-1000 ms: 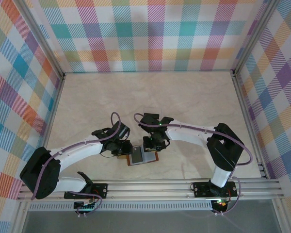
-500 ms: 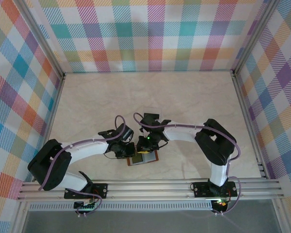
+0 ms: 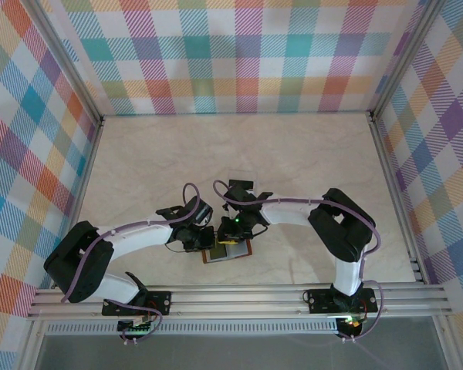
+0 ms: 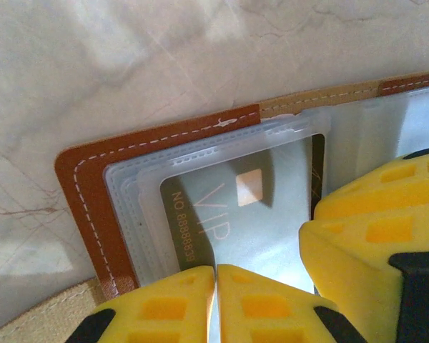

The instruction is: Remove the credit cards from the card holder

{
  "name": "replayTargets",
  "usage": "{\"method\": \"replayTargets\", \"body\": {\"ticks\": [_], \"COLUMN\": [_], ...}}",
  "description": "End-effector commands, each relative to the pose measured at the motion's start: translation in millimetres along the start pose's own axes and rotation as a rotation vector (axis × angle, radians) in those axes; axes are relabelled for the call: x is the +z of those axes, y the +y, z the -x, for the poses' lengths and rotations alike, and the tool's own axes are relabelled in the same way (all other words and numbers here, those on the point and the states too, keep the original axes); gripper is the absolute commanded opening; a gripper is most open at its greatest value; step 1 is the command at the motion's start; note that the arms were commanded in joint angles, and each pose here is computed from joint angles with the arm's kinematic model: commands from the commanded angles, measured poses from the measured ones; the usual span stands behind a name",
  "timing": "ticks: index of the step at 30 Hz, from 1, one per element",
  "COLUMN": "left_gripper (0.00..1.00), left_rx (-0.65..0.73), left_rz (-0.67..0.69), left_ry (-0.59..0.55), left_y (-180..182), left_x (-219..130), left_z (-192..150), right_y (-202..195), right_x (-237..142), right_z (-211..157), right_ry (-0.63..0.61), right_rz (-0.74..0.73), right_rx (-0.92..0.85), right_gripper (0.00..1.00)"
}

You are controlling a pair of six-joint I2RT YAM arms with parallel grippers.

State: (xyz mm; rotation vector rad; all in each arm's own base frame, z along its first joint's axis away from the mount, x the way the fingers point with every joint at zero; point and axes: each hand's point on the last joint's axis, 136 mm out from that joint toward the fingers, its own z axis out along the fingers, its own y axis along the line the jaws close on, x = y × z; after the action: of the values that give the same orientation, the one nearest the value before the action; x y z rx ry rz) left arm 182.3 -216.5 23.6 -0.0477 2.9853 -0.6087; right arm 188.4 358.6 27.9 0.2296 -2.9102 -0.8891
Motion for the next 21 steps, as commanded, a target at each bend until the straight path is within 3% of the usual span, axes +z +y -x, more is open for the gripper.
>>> {"method": "replayTargets", "body": {"ticks": [1, 8, 21], "left_gripper": [0.13, 0.14, 0.14], "left_rx": [0.022, 0.03, 0.032], "left_rz": [0.115, 0.153, 0.142], "left_ry": [0.012, 0.005, -0.022], "left_y": [24, 31, 29], "left_x": [0, -3, -8], "left_z": [-9, -9, -5], "right_y": [-18, -13, 16], "right_x": [-10, -19, -5], "right_z": [-5, -4, -3], "right_ry": [-0.006, -0.016, 0.006], "right_rz": [-0.093, -0.09, 0.113], "right_rx": [0.021, 0.012, 0.043], "right_gripper": [0.23, 0.24, 0.21]}}
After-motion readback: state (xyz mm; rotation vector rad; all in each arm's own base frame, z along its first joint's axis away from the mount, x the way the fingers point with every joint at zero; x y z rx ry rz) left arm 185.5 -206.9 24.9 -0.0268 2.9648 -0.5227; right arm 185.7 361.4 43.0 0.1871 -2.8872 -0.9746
